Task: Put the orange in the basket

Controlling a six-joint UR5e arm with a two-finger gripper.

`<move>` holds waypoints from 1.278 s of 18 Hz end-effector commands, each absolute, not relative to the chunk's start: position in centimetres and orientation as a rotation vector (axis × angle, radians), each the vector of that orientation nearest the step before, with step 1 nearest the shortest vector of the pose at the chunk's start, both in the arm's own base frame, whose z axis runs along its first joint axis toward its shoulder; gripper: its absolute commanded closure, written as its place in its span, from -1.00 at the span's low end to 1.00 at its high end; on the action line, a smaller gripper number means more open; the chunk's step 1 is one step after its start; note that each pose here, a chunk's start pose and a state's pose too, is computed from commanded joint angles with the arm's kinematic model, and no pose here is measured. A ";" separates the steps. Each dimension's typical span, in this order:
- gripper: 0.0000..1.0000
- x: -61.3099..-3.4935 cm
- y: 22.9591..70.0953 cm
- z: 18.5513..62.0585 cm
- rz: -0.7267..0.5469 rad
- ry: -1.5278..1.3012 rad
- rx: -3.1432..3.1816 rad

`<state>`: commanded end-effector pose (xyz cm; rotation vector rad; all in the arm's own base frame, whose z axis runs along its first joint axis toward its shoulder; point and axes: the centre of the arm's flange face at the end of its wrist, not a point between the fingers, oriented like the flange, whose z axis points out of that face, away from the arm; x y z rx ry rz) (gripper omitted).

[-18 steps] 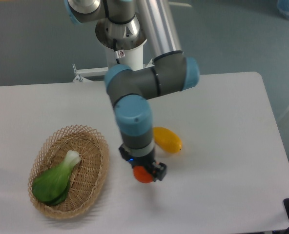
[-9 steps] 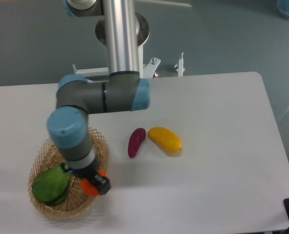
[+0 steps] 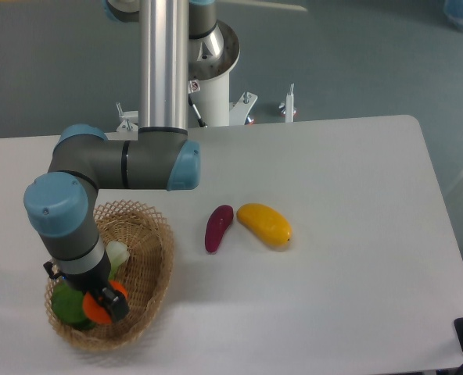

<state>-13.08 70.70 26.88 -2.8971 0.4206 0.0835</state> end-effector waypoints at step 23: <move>-1.00 -35.6 60.4 32.4 0.273 0.029 -2.907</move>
